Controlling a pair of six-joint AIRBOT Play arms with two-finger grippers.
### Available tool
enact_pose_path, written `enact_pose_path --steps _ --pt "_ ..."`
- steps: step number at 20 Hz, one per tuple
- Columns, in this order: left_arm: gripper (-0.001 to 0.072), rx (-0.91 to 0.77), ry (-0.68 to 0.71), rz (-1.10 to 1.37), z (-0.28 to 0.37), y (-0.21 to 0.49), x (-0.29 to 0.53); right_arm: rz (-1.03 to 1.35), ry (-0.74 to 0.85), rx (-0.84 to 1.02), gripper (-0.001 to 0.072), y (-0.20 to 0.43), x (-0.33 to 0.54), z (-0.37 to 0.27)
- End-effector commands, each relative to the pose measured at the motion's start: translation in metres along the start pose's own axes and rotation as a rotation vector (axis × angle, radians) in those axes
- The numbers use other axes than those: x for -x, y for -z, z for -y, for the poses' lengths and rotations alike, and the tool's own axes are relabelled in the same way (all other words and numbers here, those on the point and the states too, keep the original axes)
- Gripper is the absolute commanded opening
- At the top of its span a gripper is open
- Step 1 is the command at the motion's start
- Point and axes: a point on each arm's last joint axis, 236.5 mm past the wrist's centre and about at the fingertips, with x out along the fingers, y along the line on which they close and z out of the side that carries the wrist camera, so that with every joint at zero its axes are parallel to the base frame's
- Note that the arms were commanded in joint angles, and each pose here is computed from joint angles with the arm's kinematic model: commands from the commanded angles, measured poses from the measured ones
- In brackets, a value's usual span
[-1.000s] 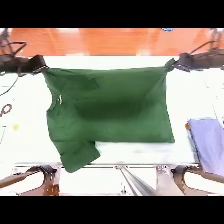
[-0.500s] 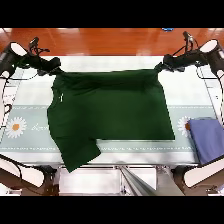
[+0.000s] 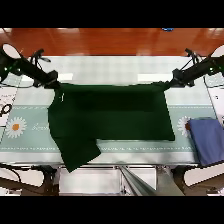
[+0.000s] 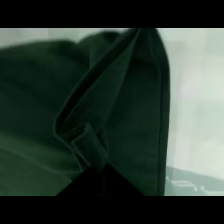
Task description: Fold the shirts.
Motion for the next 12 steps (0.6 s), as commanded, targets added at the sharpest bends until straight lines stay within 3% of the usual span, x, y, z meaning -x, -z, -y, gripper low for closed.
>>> enact_pose_path --steps 1,9,10,11,12 --pt "0.0021 0.039 -0.016 -0.139 -0.018 0.050 -0.021 -0.122 -0.002 0.007 0.0024 0.039 -0.028 0.004" --pt "0.0021 0.040 -0.011 -0.184 -0.028 0.067 -0.037 -0.118 0.010 -0.016 0.0025 0.043 -0.042 0.010" --pt "0.0021 0.040 -0.011 -0.183 -0.028 0.067 -0.037 -0.112 0.012 -0.026 0.0062 0.041 -0.042 0.010" --pt "0.0077 0.042 -0.013 -0.185 -0.029 0.068 -0.037 -0.107 0.019 -0.043 0.0269 0.040 -0.042 0.012" --pt "0.0321 0.044 -0.012 -0.193 -0.029 0.070 -0.035 -0.107 0.031 -0.044 0.0406 0.040 -0.040 0.015"
